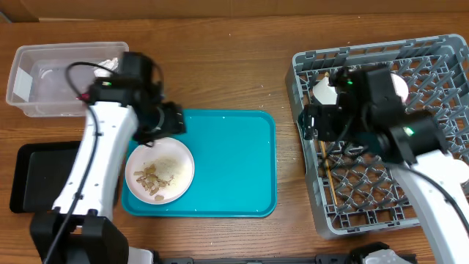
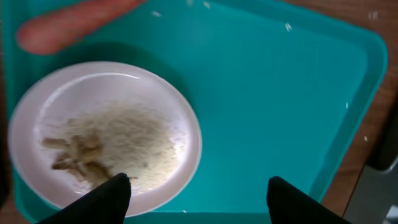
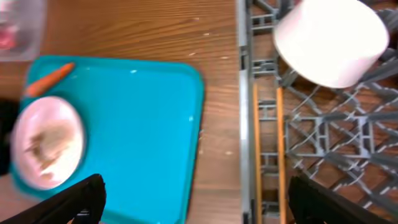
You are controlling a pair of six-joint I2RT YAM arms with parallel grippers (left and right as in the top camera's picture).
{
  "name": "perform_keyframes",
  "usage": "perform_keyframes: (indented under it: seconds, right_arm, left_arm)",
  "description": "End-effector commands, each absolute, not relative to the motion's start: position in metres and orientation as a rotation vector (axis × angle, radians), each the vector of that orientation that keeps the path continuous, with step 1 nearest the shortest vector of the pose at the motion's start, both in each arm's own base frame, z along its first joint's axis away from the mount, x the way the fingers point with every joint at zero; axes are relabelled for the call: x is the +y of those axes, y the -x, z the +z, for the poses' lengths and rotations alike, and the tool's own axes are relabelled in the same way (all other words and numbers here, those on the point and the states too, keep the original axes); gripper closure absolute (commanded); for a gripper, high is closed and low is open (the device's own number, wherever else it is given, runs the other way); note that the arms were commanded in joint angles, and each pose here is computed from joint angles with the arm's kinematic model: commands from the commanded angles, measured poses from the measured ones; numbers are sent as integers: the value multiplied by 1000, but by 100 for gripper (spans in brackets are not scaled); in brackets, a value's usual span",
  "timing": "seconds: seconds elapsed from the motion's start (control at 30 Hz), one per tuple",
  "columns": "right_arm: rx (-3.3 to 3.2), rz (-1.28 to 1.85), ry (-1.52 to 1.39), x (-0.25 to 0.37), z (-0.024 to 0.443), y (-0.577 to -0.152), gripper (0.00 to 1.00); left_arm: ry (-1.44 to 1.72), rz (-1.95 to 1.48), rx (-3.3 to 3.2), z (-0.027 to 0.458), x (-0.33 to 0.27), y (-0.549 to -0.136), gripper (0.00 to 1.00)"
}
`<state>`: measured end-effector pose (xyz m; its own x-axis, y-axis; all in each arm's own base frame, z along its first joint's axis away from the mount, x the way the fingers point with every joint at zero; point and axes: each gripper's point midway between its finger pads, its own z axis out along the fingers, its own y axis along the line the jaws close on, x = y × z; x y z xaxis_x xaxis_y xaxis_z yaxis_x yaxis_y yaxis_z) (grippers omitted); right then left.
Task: Sort waste into correct bins and load items into the dishwasher
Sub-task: 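Reach the left gripper to the white plate rim and grasp it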
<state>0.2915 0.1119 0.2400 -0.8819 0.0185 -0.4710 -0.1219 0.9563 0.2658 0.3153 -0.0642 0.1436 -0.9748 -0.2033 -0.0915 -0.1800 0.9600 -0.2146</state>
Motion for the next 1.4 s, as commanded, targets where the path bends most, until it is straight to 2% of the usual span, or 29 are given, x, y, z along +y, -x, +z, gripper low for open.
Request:
perform_keyframes:
  seconds: [0.0, 0.27, 0.6, 1.37]
  right_arm:
    - [2628, 490, 135, 122, 246, -281, 4]
    - [2667, 433, 120, 115, 235, -278, 4]
    - [2680, 431, 119, 114, 233, -275, 4]
    - [2697, 428, 117, 114, 228, -274, 6]
  left_arm:
    - [300, -252, 3059, 125, -84, -293, 28]
    - [378, -202, 3102, 74, -110, -267, 30]
    - [440, -166, 3011, 35, -110, -271, 36]
    - [455, -163, 3003, 11, -110, -275, 33]
